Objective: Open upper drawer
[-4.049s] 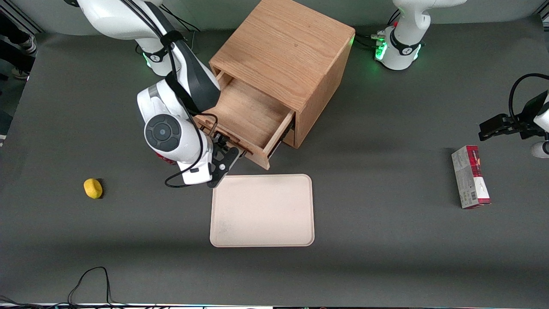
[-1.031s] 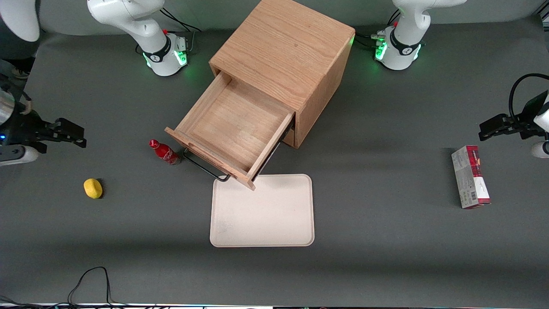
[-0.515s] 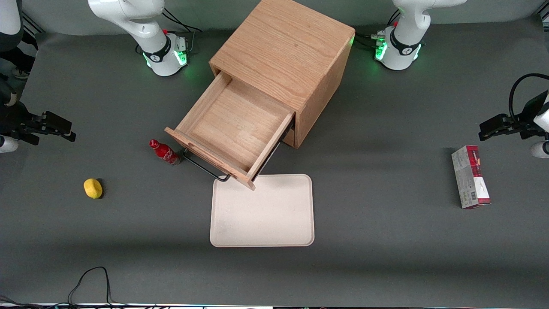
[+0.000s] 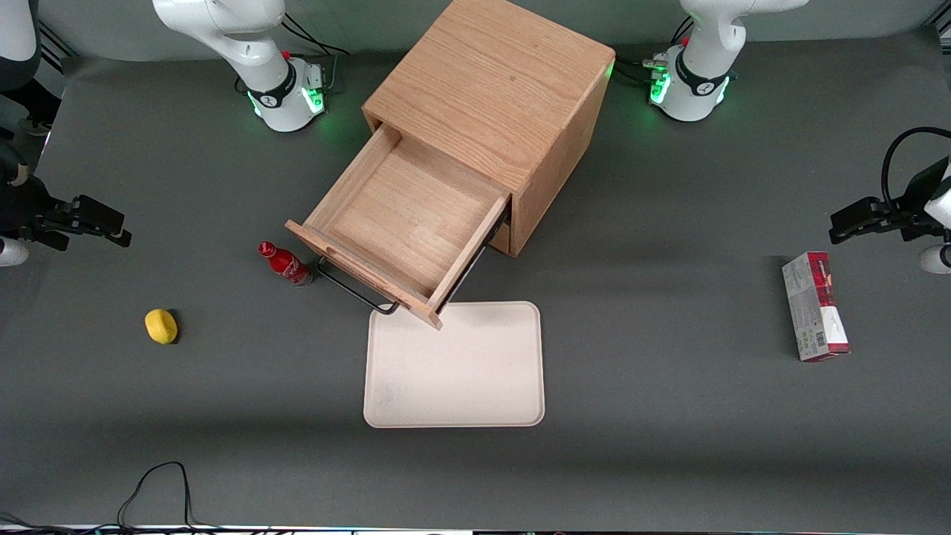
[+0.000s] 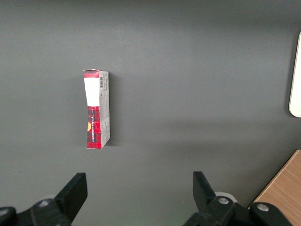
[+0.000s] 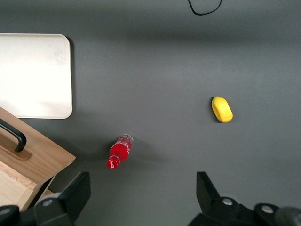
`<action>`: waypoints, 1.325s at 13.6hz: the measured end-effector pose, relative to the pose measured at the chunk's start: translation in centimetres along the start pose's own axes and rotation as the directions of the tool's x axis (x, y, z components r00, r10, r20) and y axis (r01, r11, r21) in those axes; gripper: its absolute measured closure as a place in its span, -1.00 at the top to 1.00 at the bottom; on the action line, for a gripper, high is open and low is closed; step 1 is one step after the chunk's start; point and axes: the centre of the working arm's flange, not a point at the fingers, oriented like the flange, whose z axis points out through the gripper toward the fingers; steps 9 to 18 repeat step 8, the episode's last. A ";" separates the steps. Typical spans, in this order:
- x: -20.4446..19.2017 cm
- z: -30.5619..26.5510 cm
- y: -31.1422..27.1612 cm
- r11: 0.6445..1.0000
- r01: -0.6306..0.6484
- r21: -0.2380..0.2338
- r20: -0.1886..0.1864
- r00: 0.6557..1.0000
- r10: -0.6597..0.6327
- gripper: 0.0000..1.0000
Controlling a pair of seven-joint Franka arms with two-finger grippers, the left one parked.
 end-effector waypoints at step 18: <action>0.0 0.1 -0.5 1.000 0.008 -0.002 0.001 1.000 -0.008 1.00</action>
